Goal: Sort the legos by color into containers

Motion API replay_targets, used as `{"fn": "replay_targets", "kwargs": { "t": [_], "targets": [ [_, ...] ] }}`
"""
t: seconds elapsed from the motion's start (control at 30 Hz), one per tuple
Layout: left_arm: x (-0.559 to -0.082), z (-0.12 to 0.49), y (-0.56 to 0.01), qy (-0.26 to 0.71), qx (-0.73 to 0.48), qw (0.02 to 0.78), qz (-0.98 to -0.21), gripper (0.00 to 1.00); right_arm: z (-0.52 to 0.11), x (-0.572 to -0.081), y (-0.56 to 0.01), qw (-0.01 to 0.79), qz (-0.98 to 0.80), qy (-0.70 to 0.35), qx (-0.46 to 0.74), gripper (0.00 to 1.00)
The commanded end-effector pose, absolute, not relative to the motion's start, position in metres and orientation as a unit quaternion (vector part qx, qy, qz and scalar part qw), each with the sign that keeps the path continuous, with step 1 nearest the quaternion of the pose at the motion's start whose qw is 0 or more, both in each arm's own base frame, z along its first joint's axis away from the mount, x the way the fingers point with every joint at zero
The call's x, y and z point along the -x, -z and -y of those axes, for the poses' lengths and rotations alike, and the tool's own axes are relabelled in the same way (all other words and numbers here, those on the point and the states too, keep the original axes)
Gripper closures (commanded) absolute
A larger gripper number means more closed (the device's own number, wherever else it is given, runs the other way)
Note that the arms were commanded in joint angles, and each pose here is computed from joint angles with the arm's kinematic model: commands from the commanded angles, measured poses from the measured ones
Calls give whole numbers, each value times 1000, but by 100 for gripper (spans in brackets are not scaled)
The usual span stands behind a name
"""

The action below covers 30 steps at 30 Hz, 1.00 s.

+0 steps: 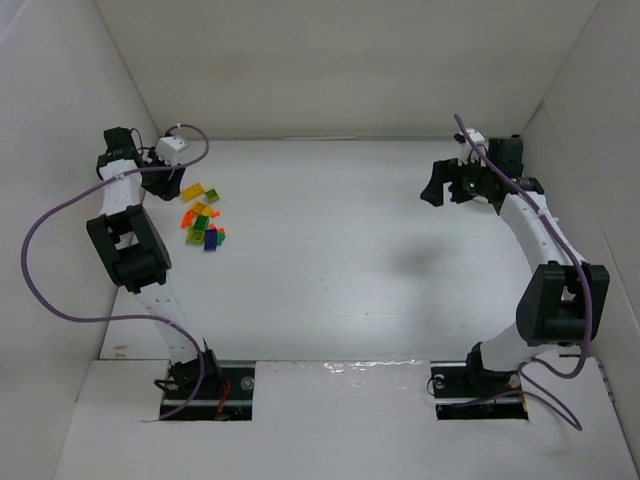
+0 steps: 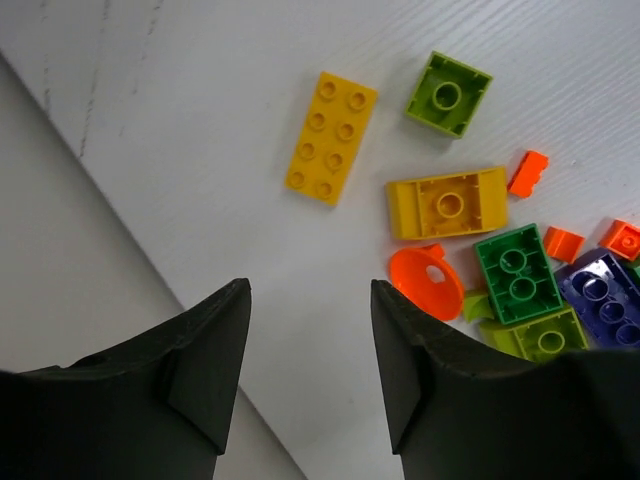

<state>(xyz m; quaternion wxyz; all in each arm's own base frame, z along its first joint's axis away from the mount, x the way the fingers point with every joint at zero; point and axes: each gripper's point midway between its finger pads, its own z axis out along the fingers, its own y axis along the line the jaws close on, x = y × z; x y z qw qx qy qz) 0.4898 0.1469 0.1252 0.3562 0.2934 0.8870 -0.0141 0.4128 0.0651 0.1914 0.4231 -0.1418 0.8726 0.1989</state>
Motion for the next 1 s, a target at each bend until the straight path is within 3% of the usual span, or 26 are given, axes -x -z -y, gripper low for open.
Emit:
{"fn": "replay_targets", "kwargs": {
  "t": [0.0, 0.47, 0.67, 0.97],
  "targets": [
    [-496, -128, -130, 32, -360, 361, -860, 51, -77, -422, -211, 439, -858, -209, 165, 0],
    [-527, -123, -97, 52, -426, 350, -833, 49, -85, -429, -201, 416, -868, -219, 163, 0],
    [-537, -121, -98, 58, -440, 358, -821, 58, -89, -431, -202, 409, -870, -222, 166, 0],
    [-531, -118, -83, 83, -447, 338, -824, 57, -92, -436, -203, 404, -872, -222, 163, 0]
  ]
}}
